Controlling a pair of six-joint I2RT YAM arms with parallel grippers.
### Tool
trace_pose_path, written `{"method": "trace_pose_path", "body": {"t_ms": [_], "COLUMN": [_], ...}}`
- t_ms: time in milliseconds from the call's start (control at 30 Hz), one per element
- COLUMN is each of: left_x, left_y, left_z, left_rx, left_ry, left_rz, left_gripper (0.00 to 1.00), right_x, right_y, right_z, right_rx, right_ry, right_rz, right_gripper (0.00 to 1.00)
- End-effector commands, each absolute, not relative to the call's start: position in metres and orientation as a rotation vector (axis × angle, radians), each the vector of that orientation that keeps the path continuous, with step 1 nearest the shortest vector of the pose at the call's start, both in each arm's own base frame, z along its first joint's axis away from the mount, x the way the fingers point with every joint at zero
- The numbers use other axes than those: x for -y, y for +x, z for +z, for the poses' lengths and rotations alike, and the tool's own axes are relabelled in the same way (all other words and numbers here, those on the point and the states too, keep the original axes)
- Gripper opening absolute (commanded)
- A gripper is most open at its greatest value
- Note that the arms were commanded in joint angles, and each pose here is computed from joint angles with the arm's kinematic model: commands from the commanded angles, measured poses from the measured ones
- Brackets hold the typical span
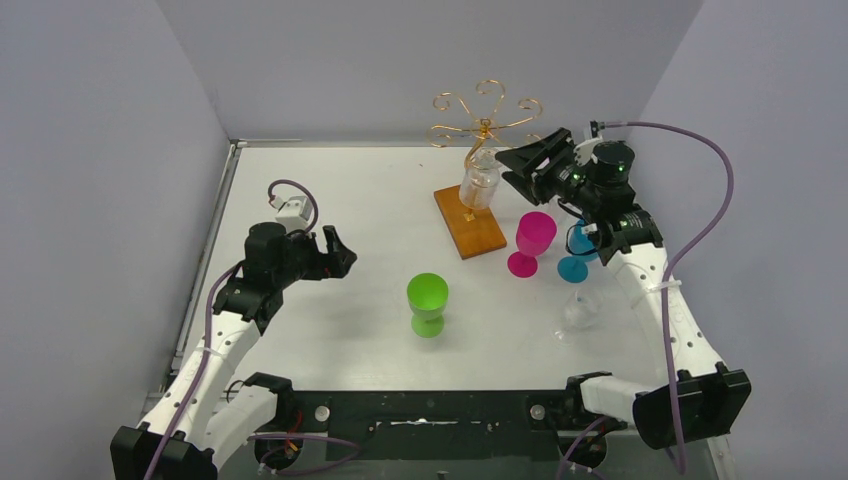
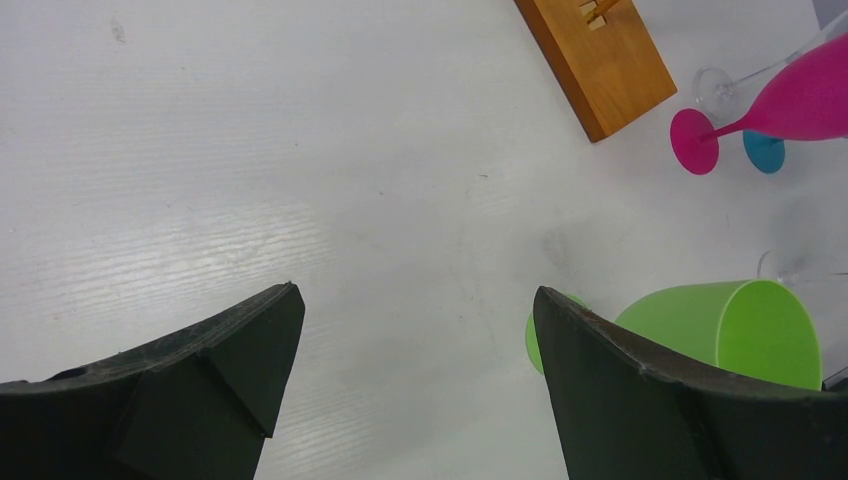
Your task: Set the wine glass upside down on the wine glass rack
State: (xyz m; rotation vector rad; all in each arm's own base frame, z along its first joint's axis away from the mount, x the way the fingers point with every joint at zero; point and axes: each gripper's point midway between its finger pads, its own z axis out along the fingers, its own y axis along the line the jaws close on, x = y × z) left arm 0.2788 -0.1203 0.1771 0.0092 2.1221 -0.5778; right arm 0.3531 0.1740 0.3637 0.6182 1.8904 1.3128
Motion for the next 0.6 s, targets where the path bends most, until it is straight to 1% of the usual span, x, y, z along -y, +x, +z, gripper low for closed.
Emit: {"method": "trace_pose_path", "body": {"t_ms": [0, 200, 233, 267, 367, 400, 567], "left_x": [0.119, 0.126, 0.129, 0.134, 0.149, 0.154, 0.178], "left_y": [0.284, 0.282, 0.280, 0.278, 0.267, 0.263, 0.244], "left_z": [0.192, 0.205, 0.207, 0.210, 0.221, 0.224, 0.237], "left_rx": [-2.079, -2.126, -2.138, -2.148, -2.171, -2.176, -2.201], "left_ry": [0.011, -0.024, -0.023, -0.018, 0.018, 0.031, 0.100], "left_rz": [-0.577, -0.631, -0.656, -0.687, -0.789, -0.814, -0.856], "left_gripper": [0.87, 0.91, 0.91, 0.91, 0.88, 0.85, 0.76], "right_x": [-0.163, -0.151, -0.150, -0.147, -0.136, -0.131, -0.103], "right_y": [0.336, 0.319, 0.315, 0.312, 0.301, 0.298, 0.282], "right_z": [0.392, 0.379, 0.375, 0.373, 0.360, 0.355, 0.328], "right_rx": [-1.778, -1.789, -1.796, -1.800, -1.828, -1.842, -1.910], "right_ry": [0.524, 0.496, 0.480, 0.462, 0.410, 0.392, 0.316], "right_rz": [1.275, 1.180, 1.158, 1.132, 1.013, 0.962, 0.704], "right_gripper": [0.57, 0.72, 0.76, 0.82, 0.97, 0.99, 0.98]}}
